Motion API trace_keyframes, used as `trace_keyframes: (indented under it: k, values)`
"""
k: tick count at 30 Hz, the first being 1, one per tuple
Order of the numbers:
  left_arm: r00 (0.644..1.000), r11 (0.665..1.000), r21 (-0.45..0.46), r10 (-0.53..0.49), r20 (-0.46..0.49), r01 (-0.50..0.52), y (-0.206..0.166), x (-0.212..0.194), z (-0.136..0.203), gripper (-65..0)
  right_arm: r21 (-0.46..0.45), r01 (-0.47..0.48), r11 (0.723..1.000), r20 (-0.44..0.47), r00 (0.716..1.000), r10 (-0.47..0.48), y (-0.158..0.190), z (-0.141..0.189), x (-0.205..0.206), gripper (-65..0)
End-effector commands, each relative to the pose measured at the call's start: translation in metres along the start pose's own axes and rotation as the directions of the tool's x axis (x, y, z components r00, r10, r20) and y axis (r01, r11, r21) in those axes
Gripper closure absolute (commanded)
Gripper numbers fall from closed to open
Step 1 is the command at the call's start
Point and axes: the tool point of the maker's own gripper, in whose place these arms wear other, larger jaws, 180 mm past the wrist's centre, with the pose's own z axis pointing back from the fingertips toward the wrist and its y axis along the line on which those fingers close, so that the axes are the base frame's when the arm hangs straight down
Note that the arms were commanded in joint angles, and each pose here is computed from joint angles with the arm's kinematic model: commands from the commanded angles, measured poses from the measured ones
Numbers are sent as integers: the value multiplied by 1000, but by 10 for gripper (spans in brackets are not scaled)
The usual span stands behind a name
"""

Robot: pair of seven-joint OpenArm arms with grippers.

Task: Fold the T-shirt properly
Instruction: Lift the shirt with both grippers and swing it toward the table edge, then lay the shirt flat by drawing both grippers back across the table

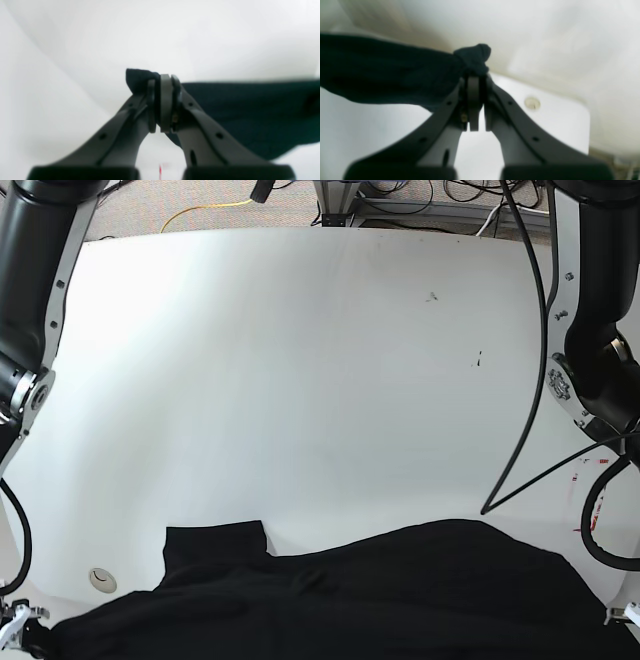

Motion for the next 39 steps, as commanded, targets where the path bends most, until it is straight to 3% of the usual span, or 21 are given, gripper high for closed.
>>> trace_keyframes:
  k: [1,8,15,20,27,37,39]
  values:
    - [1000,1000,0,11,12,-11,1,-1,2,-3,-12,26,1000,33,999,-25,-8,8,-3,0]
    - [985,998,-58,-2,-172,-8,-35,-84,13,-3,-32,222,975,-112,968,-224,-19,6,-124,0]
    - [926,990,-119,27,-377,-78,-81,-183,48,-3,-50,339,939,-249,907,-341,-3,7,-224,0]
    - [847,974,-191,0,-532,-120,-125,-251,96,0,-93,415,905,-344,840,-420,7,25,-292,0]
    - [705,964,-170,25,-709,-205,-146,-324,170,0,-128,483,866,-429,760,-488,29,43,-356,0]
    - [545,971,-142,-14,-838,-193,-132,-374,250,0,-186,541,820,-498,668,-554,51,73,-417,0]
    - [510,971,-139,-20,-860,-197,-132,-381,266,0,-191,528,827,-513,665,-543,55,79,-423,0]
